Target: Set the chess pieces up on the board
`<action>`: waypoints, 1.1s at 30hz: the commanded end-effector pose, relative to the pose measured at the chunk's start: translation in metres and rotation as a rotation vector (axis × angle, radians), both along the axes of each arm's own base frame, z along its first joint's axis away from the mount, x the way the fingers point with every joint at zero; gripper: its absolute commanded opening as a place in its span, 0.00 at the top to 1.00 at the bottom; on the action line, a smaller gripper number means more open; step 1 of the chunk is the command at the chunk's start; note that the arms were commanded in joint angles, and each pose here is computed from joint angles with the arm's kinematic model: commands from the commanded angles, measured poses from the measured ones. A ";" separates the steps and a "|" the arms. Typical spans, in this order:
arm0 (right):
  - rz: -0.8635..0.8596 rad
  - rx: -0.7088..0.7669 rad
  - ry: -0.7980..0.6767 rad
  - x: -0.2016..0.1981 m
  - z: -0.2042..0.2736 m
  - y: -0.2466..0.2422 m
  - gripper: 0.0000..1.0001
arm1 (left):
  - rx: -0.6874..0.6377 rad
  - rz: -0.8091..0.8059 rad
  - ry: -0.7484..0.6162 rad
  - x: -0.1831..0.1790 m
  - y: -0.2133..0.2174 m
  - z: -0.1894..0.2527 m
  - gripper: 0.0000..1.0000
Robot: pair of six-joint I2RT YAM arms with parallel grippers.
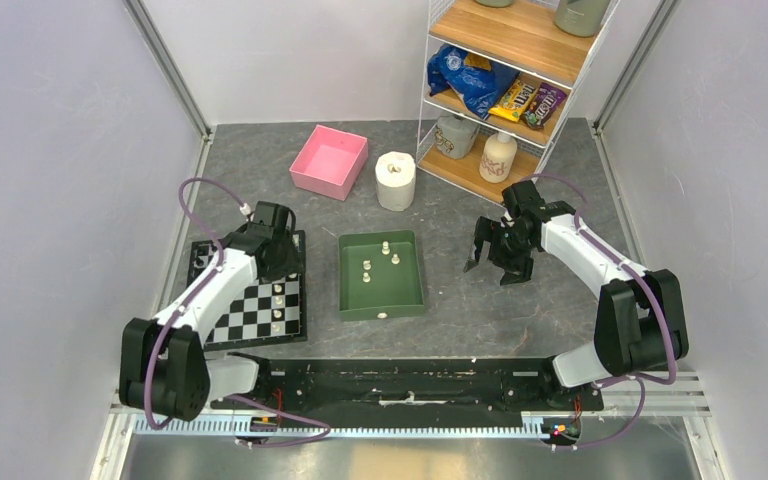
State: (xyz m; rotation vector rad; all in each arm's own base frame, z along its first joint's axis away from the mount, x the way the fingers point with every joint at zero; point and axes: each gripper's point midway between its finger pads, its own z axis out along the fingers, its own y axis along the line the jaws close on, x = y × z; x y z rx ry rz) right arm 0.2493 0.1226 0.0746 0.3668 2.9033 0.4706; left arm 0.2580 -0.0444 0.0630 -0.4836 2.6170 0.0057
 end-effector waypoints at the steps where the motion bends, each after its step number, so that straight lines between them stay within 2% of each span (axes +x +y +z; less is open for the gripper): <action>1: 0.007 0.002 -0.016 0.004 0.000 0.000 0.01 | -0.047 -0.029 -0.169 0.020 -0.007 0.053 0.44; 5: 0.005 0.004 -0.019 0.004 0.001 0.000 0.01 | -0.152 -0.087 -0.274 0.034 -0.029 0.087 0.42; 9: 0.003 0.007 -0.024 0.006 0.003 0.001 0.01 | -0.215 -0.157 -0.312 0.049 -0.059 0.098 0.42; 16: 0.004 0.003 -0.034 0.006 0.008 0.000 0.01 | -0.249 -0.341 -0.298 0.064 -0.162 0.098 0.41; 21: 0.001 0.008 -0.036 0.006 0.009 0.000 0.01 | -0.225 -0.417 -0.230 0.072 -0.219 0.069 0.41; 27: 0.007 -0.006 -0.037 0.005 0.010 -0.002 0.01 | -0.187 -0.403 -0.205 0.088 -0.234 0.044 0.41; 33: 0.008 -0.011 -0.030 0.004 0.007 -0.003 0.01 | -0.130 -0.391 -0.195 0.098 -0.231 0.031 0.42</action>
